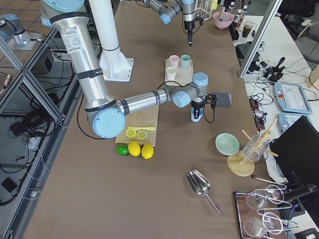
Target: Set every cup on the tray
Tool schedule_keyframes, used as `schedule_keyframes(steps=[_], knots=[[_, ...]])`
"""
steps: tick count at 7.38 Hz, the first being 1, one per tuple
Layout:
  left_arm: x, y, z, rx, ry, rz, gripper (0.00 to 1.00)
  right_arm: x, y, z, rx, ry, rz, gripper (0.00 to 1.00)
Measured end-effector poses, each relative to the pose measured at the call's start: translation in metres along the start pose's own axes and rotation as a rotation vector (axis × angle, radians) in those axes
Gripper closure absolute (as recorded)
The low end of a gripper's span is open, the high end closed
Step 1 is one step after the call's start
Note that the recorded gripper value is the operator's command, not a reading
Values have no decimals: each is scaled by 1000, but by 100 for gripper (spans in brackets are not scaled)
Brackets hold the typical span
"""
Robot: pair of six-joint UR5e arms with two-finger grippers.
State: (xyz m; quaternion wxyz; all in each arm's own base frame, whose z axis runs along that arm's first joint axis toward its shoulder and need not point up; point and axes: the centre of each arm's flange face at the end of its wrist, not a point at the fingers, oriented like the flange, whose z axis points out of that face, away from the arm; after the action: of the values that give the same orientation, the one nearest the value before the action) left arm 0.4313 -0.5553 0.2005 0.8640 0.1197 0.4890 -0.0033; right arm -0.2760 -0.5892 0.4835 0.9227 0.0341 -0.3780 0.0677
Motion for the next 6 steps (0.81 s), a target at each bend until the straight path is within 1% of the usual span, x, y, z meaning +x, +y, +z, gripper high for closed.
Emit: schedule_keyframes(steps=[1,2,3,5,6], knots=[[-1,-1,-1,2,-1,3,2,-7,1,-10,9,-15,3,100],[-9,-3,-4,3,-5,11,2,-19,1,-23,24,-37,26,100],[-31,-5,-10,-3,-11,26,2,-38,-2,-36,38,-62,69,100],[-106,-18,-40,-44,-26,74,2,-99,-1,-58,44,-98,169,100],[-144,-21,-54,-58,-44,107,2,-139,8,-61,46,-108,202,100]])
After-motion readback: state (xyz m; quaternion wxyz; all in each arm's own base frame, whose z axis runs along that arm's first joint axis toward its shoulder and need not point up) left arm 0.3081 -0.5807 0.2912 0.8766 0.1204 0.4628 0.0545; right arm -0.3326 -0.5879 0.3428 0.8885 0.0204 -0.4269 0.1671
